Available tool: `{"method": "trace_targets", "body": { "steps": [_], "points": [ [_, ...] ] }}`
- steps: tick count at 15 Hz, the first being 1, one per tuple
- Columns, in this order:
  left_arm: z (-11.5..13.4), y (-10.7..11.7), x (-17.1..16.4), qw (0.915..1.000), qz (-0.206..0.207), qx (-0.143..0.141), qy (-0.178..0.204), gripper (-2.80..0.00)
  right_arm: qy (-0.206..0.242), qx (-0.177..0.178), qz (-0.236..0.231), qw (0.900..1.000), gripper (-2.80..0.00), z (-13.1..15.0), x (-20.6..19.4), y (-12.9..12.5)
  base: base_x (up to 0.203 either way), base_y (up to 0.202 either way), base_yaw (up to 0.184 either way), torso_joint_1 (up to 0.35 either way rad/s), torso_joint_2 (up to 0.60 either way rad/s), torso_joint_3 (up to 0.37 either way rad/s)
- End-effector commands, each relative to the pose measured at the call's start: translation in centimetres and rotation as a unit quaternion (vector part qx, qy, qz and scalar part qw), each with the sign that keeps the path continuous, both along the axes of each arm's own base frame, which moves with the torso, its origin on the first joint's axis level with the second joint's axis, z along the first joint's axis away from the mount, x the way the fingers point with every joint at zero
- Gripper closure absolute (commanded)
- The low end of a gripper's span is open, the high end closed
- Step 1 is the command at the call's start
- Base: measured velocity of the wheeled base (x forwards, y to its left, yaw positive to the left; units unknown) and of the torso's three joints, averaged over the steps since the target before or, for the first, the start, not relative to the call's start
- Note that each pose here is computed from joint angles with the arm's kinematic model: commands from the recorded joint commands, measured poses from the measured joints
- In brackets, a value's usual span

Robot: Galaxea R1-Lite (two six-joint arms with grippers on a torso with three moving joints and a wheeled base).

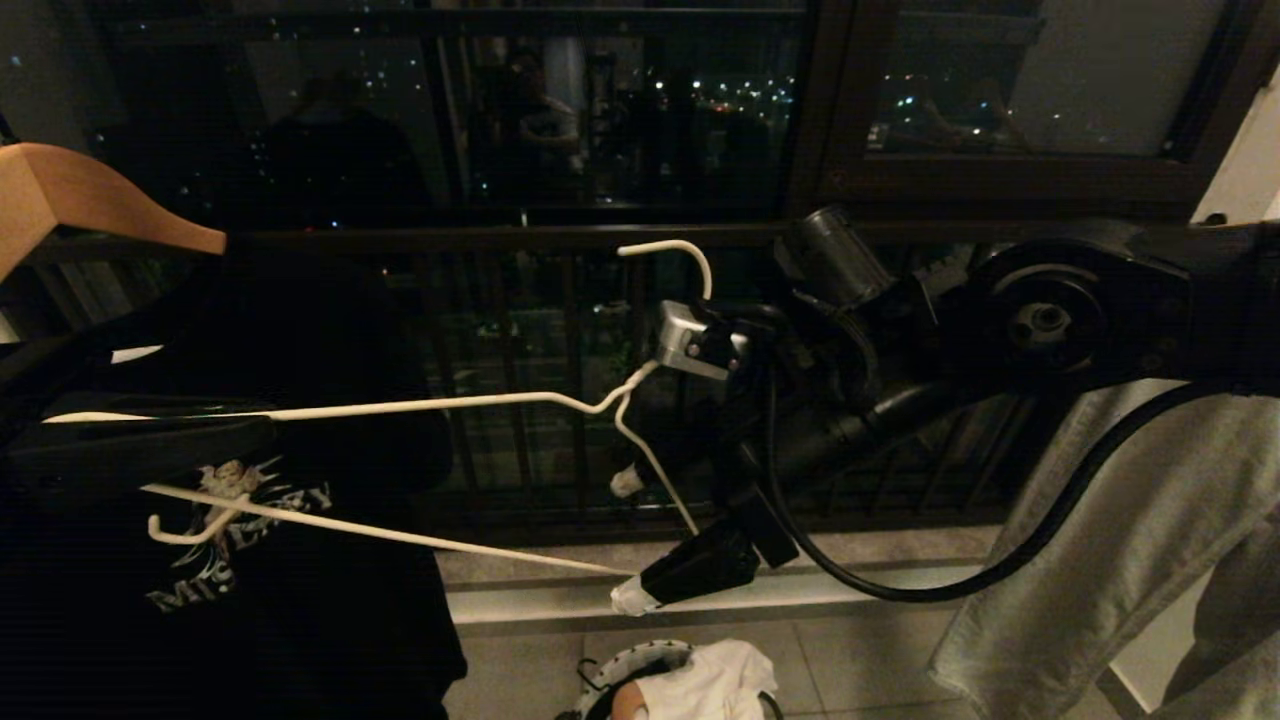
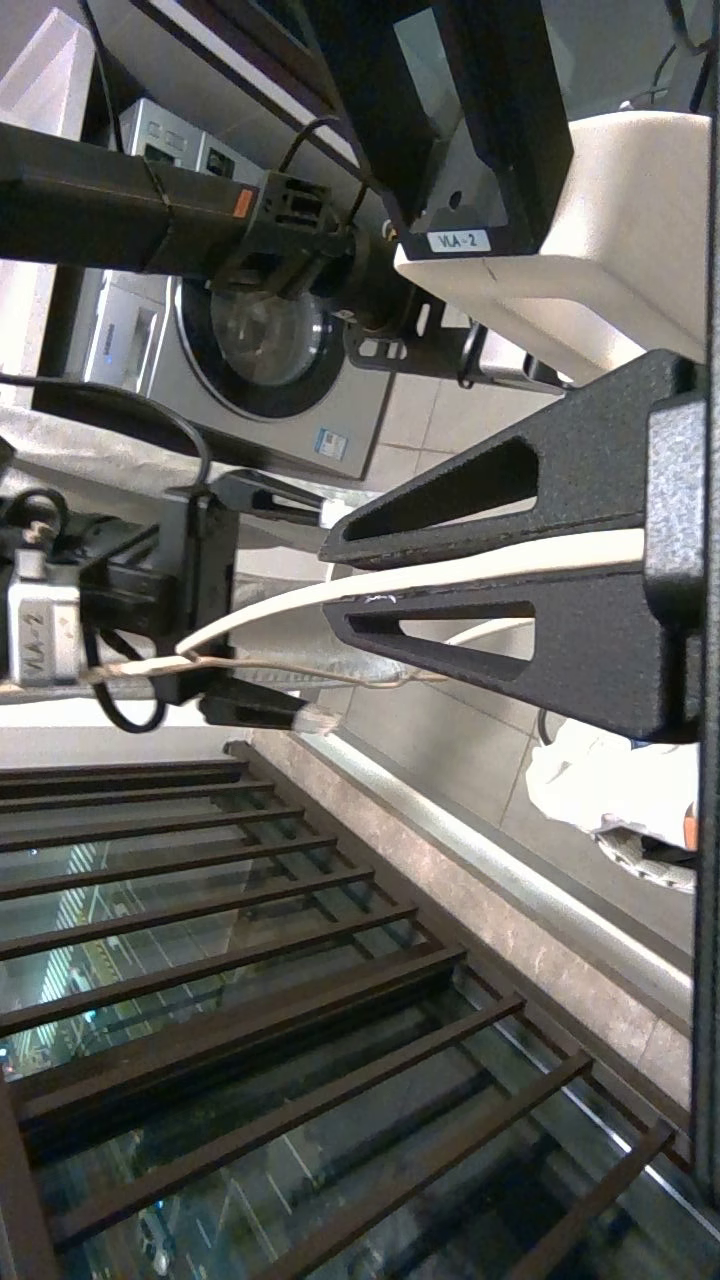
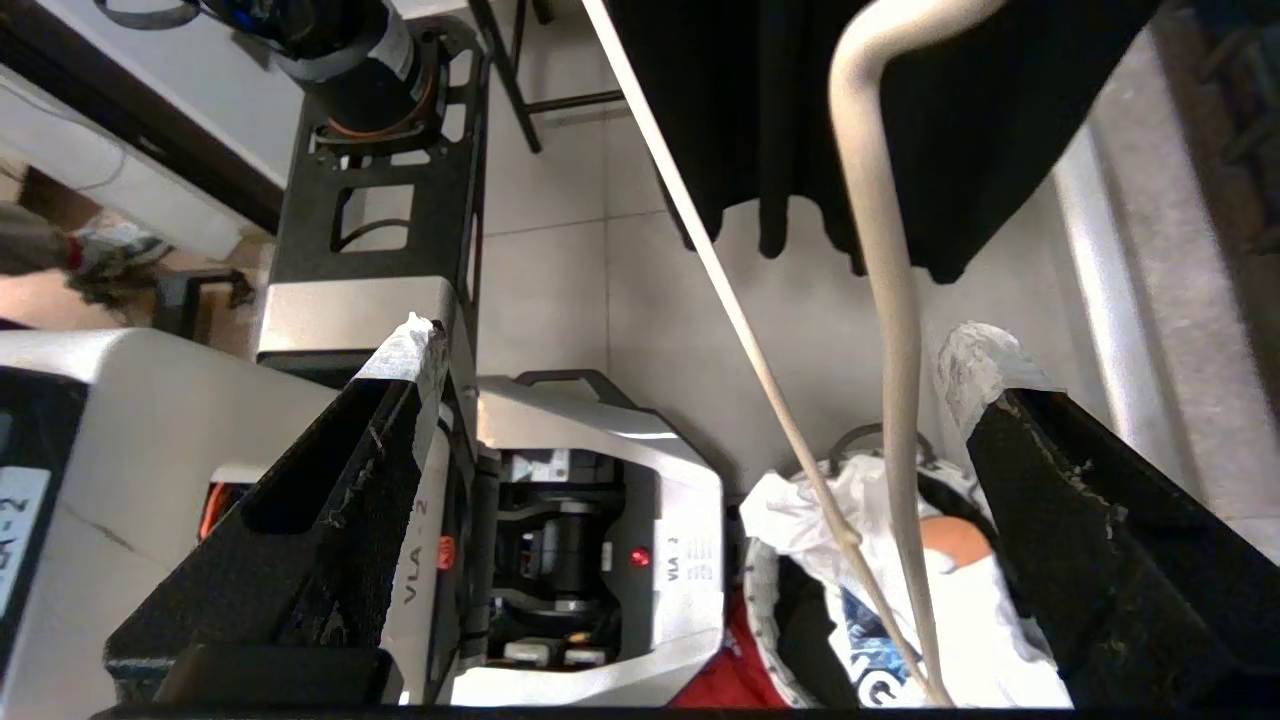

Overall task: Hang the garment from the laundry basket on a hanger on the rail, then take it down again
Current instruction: Hang the clothes rack on the clothesline

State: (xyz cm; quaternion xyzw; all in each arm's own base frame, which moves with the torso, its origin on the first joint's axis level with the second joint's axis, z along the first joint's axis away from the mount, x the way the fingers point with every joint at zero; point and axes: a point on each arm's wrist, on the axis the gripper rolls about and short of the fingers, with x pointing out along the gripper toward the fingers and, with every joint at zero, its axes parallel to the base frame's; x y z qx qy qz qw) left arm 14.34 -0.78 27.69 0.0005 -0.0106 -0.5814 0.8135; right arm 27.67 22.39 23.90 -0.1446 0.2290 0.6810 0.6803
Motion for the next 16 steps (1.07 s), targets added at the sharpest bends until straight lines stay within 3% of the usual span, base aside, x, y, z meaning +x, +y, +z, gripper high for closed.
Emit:
{"method": "trace_targets", "body": {
  "steps": [1, 7, 11, 16],
  "points": [
    [-0.1, 0.0, 0.2, 1.0, -0.003, 0.0, 0.003, 0.0, -0.007, 0.005, 0.003, 1.0, -2.8, 0.8, -0.9, -0.7, 0.0, 0.0, 0.0, 0.0, 0.0, 0.0],
    [0.2, 0.1, 0.3, 0.9997, 0.026, -0.002, -0.001, 0.0, -0.007, -0.005, -0.008, 1.0, -2.8, 0.6, -3.3, -3.0, 0.0, 0.0, 0.0, 0.0, 0.0, 0.0],
    [0.7, 0.0, -0.5, 0.9997, 0.024, -0.008, 0.001, 0.0, -0.037, 0.017, -0.034, 0.999, -2.8, -0.8, -1.7, -3.8, 0.0, 0.0, 0.0, 0.0, 0.0, 0.0],
    [0.9, -0.1, -1.0, 0.9997, 0.024, -0.008, -0.005, 0.0, -0.039, 0.024, -0.053, 0.998, -2.8, -2.6, 0.8, -3.8, 0.0, 0.0, 0.0, 0.0, 0.0, 0.0]
  ]
}}
